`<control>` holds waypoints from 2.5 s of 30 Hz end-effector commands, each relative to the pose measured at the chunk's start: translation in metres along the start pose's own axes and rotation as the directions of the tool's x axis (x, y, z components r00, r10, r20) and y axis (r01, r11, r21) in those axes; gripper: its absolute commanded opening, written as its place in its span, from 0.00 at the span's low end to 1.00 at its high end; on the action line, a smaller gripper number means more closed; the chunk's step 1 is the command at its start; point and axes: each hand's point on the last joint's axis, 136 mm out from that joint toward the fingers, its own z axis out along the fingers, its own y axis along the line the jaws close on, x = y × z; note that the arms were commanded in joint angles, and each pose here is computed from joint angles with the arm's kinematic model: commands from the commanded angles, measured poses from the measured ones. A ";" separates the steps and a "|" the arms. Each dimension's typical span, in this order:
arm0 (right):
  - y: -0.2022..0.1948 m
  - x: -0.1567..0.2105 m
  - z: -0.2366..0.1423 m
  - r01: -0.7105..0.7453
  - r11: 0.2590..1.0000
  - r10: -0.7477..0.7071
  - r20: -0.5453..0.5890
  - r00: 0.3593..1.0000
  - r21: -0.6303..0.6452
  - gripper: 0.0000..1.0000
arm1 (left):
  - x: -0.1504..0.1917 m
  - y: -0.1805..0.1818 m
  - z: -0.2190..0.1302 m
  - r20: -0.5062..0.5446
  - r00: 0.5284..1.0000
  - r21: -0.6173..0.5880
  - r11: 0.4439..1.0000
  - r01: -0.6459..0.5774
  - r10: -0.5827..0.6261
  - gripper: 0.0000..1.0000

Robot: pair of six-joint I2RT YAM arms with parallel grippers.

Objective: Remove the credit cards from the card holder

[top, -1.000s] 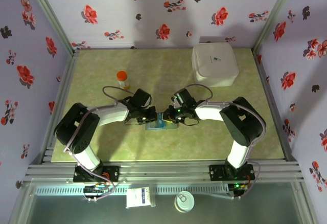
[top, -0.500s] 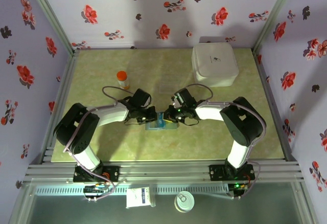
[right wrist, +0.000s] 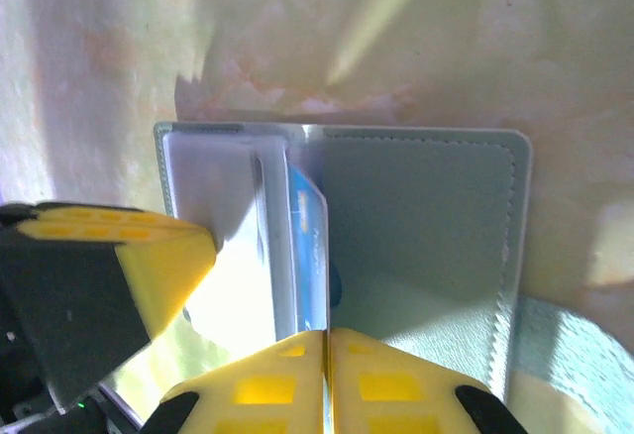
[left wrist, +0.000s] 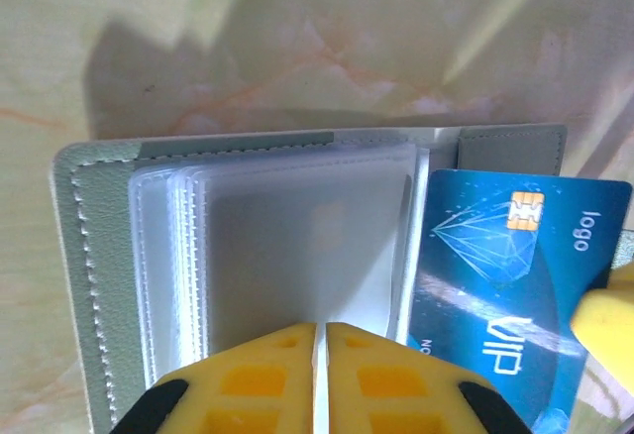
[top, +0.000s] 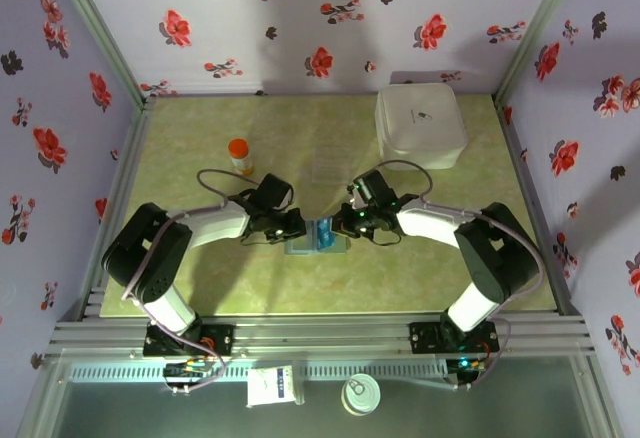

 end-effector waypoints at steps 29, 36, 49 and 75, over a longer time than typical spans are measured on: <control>0.019 -0.078 -0.064 0.982 0.122 -0.900 -0.402 0.170 0.142 0.00 | -0.007 -0.003 -0.049 0.058 0.998 0.005 1.000 0.010 -0.010 0.15; 0.036 -0.108 -0.056 0.994 0.083 -0.917 -0.384 0.105 0.074 0.00 | -0.006 0.003 -0.060 0.080 0.997 -0.026 0.999 0.025 -0.023 0.15; 0.039 -0.160 -0.034 0.996 0.080 -0.916 -0.397 0.060 -0.036 0.00 | -0.013 0.012 -0.072 0.115 0.991 -0.053 0.996 0.073 -0.067 0.15; 0.027 -0.169 0.002 0.992 0.045 -0.911 -0.412 -0.007 -0.115 0.00 | -0.015 0.034 -0.072 0.133 0.985 -0.085 0.989 0.124 -0.113 0.15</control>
